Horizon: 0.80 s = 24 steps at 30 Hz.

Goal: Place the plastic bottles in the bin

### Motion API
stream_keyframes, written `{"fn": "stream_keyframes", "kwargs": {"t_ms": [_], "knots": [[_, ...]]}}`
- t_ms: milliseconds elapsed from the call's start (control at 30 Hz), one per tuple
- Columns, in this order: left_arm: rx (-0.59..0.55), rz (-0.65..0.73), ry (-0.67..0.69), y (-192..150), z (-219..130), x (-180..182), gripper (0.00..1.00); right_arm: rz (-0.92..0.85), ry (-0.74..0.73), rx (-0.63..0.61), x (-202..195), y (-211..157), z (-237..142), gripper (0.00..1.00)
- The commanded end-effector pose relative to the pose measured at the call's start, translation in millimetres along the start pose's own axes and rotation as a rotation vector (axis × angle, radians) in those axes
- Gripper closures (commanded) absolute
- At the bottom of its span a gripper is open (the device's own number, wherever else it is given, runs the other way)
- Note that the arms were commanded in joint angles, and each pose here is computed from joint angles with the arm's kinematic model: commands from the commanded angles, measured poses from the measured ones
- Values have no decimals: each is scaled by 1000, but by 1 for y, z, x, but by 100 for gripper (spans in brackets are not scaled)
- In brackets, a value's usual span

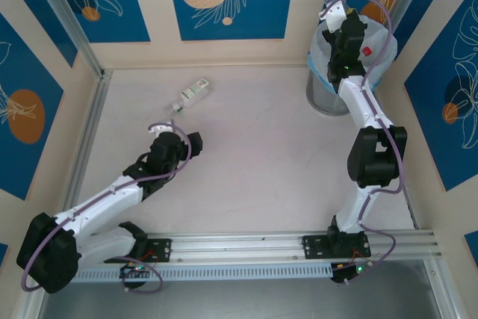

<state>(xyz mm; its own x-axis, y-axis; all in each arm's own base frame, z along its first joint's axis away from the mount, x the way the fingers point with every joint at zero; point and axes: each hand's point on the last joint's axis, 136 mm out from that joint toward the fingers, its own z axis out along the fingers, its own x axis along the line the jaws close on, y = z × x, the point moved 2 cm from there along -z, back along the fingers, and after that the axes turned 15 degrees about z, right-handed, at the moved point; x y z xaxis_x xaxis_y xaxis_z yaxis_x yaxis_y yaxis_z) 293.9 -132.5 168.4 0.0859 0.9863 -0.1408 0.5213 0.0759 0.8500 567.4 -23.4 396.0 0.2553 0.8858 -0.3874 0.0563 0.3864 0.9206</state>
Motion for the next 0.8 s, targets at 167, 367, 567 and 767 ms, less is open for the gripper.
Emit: {"fn": "stream_keyframes", "kwargs": {"t_ms": [167, 367, 567, 767], "knots": [[-13, -8, -25, -3, -4, 1, 1, 62, -66, 39, -18, 9, -23, 71], [2, 27, -42, -2, -4, -2, 1, 60, -74, 160, -21, -38, -10, 71], [15, 39, -44, 0, 1, -5, 1, 29, -92, 259, -39, -66, 13, 63], [59, 37, -61, 2, 11, -12, 1, 117, -54, 424, -39, -79, 17, 25]]}}
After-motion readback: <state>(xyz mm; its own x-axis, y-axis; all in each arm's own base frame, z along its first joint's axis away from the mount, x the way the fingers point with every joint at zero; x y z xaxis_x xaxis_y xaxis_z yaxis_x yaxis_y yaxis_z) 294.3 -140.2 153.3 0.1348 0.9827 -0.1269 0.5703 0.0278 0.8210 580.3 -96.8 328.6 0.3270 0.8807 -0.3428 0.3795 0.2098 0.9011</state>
